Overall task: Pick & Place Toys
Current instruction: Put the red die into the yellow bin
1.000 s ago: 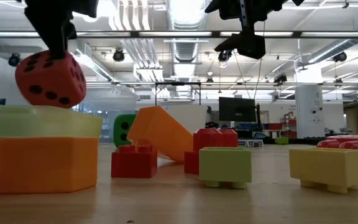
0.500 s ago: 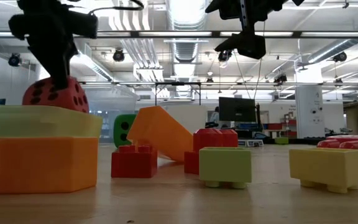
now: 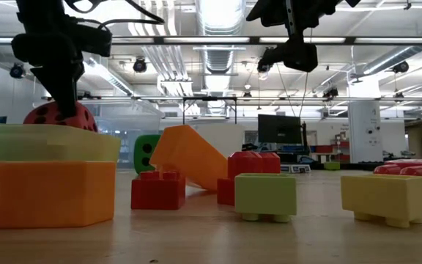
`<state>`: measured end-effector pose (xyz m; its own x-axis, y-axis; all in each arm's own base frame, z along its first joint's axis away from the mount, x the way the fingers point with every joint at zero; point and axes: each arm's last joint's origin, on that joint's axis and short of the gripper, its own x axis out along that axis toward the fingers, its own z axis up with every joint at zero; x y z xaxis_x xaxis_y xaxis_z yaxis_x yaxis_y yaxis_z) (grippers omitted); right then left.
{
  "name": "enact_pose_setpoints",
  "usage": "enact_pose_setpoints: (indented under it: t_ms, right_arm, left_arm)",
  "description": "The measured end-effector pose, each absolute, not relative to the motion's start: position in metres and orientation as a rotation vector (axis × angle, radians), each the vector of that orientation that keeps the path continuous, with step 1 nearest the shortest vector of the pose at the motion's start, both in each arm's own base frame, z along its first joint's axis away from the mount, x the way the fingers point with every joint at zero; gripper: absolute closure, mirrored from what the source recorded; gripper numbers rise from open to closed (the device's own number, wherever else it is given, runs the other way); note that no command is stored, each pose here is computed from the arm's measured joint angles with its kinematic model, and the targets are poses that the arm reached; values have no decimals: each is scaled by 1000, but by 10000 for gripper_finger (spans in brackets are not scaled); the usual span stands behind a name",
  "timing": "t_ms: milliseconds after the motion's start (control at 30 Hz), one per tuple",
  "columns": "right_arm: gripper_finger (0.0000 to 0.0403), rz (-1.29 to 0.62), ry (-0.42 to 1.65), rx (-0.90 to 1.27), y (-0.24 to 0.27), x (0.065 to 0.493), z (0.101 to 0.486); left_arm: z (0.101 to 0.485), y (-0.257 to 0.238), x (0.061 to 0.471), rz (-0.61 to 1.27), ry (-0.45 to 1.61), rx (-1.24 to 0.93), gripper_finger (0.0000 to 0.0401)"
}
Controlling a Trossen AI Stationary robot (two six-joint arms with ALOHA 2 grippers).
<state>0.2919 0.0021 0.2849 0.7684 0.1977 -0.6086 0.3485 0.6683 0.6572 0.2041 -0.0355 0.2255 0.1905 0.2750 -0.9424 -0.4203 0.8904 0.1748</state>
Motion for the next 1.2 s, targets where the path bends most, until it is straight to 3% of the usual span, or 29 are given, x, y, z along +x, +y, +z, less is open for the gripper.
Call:
enact_pose_setpoints:
  t_ms: [933,1000,1200]
  right_arm:
    - [73,-93,709,853,2,292,285]
    - [73,-92,708,853,2,292,286]
    - [73,-92,708,853,2,292,286]
  left_arm:
    - [208,-35,197,479,1340,-136,285]
    - [209,-35,198,465,1343,-143,260]
    - [214,-37,201,427,1339,-192,122]
